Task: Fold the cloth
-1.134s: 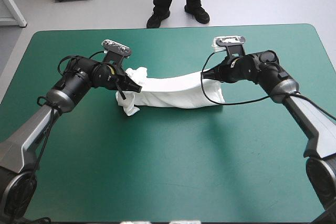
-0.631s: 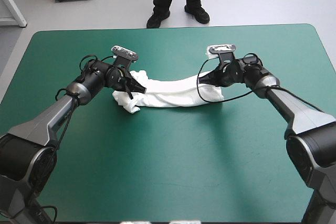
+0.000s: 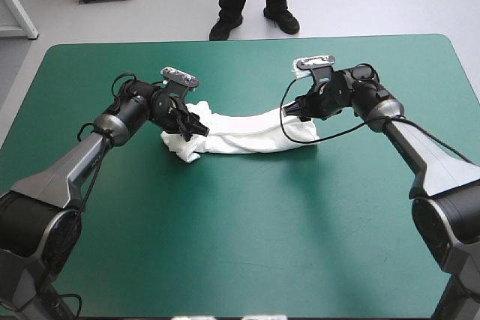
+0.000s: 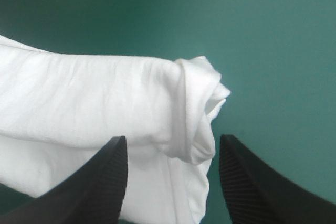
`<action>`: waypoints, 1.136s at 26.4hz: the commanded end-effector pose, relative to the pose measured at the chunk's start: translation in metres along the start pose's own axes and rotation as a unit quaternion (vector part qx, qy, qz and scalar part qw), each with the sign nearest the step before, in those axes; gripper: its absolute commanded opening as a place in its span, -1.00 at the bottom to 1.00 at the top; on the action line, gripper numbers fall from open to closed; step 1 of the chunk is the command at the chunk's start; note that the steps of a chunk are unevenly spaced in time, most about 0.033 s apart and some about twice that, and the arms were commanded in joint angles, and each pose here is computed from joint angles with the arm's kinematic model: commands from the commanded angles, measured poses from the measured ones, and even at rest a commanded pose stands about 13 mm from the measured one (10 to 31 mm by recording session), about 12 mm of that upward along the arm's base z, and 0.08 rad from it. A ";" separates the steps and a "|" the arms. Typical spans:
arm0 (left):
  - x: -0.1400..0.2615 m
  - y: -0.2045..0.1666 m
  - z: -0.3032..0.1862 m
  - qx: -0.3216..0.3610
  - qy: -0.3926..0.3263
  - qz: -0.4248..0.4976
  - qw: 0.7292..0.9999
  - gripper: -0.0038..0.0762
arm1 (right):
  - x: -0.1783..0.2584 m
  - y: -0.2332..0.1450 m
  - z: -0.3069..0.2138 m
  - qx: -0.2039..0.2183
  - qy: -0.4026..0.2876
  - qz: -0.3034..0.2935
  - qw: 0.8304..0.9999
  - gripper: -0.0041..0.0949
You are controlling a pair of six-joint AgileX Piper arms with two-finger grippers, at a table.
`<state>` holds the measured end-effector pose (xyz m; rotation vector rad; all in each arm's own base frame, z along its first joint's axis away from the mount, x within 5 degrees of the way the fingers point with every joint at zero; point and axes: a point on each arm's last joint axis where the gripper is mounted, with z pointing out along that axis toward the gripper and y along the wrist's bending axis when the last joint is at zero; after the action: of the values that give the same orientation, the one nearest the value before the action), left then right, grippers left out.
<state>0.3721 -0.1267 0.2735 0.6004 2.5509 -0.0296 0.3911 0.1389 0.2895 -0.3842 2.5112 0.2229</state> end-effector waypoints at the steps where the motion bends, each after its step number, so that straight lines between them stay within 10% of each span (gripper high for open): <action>1: -0.022 0.005 -0.053 -0.006 -0.070 -0.007 0.998 0.24 | -0.018 0.001 -0.051 0.002 -0.076 -0.008 0.997 0.12; 8: -0.022 -0.005 -0.157 0.054 -0.135 -0.022 0.989 0.22 | -0.008 -0.004 -0.126 0.053 -0.093 -0.012 0.994 0.12; 13: -0.016 -0.029 -0.195 0.176 -0.192 0.037 0.965 -0.90 | 0.007 -0.006 -0.160 0.070 -0.074 0.013 0.995 0.12; 20: -0.026 -0.034 -0.173 0.205 -0.191 0.059 0.958 -0.93 | 0.014 -0.017 -0.192 0.088 -0.105 0.068 0.988 0.12; 30: -0.045 -0.039 -0.085 0.247 -0.128 0.036 0.960 -0.93 | 0.021 -0.074 -0.202 -0.009 -0.107 0.191 0.976 0.12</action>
<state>0.3456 -0.1647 0.3510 0.8680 2.3533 -0.6425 0.2984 0.0270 0.4155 0.1137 2.4618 0.3290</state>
